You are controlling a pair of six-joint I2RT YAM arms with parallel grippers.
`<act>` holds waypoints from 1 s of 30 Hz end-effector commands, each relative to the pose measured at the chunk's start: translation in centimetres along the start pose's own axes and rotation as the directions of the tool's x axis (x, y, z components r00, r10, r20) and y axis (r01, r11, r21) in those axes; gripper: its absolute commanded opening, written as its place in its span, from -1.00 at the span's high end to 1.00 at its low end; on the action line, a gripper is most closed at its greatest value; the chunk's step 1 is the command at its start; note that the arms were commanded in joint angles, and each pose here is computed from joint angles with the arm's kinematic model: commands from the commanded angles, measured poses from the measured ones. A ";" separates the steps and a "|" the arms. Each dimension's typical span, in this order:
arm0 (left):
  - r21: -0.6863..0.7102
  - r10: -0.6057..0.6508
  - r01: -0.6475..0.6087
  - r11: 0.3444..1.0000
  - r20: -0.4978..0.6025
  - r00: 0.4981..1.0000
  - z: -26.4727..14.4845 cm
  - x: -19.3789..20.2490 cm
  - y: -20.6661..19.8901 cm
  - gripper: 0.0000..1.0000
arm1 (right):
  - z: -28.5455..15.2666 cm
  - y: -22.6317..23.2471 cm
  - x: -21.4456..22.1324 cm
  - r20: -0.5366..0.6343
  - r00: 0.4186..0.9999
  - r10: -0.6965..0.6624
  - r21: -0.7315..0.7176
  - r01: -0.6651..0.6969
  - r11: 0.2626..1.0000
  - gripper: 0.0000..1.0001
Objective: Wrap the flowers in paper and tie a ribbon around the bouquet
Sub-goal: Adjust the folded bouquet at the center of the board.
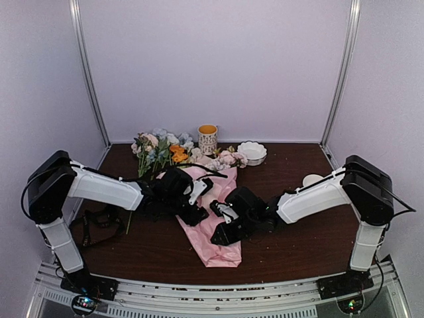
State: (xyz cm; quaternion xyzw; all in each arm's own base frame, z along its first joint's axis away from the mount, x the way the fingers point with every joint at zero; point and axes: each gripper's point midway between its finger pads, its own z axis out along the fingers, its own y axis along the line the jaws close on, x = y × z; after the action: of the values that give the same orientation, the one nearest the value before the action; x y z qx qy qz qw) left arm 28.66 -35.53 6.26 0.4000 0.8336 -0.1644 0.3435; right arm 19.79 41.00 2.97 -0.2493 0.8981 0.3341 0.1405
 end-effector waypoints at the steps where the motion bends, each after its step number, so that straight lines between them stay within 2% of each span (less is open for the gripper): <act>1: -0.071 0.030 -0.031 0.997 -0.003 1.000 0.3 -0.6 1.1 -0.19 | 0.0 0.1 0.0 0.007 1.000 0.004 0.000 -0.004 1.000 0.61; 4: -0.106 0.012 -0.012 0.994 0.000 1.000 -0.4 -0.8 1.7 0.14 | -0.1 0.1 -0.1 0.010 1.000 0.003 -0.001 -0.003 1.000 0.61; 5: -0.127 -0.006 0.006 0.992 -0.002 1.000 -0.6 -0.7 2.1 0.20 | -0.1 0.1 0.0 0.010 1.000 0.003 0.002 -0.003 1.000 0.61; 13: -0.134 -0.047 0.048 0.990 0.010 0.999 -1.4 -0.5 2.4 0.18 | 0.2 -0.3 0.4 -0.001 1.000 0.007 0.012 -0.007 1.000 0.61; 16: -0.094 -0.055 0.055 0.994 0.006 0.998 -1.5 -0.7 1.7 0.17 | 0.0 -0.2 0.2 0.007 1.000 0.009 0.011 -0.009 1.000 0.61; 20: -0.005 -0.070 0.070 0.998 0.050 0.996 -2.9 -1.8 -0.2 0.00 | -0.1 -0.1 0.0 0.018 1.000 0.022 0.003 -0.022 1.000 0.61; 22: 0.013 -0.060 0.059 0.998 0.081 0.995 -3.8 -2.2 -1.2 -0.19 | 0.0 0.0 -0.1 0.021 0.999 0.041 -0.005 -0.041 0.999 0.62; 26: 0.005 -0.070 0.070 0.998 0.080 0.994 -4.1 -1.6 -2.3 -0.92 | 0.3 0.1 0.0 0.021 0.998 0.056 -0.025 -0.056 0.998 0.62; 30: -0.051 -0.055 0.055 0.997 -0.003 0.998 -2.0 -0.2 -1.9 -0.95 | 0.3 0.1 0.0 0.021 0.998 0.061 -0.027 -0.060 0.998 0.63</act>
State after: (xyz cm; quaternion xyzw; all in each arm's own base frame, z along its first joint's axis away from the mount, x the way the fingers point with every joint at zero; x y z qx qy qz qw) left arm 25.52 -35.45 9.50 0.3774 0.8359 -0.1790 0.3561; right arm 19.92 41.36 3.26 -0.2265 0.8986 0.3489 0.1395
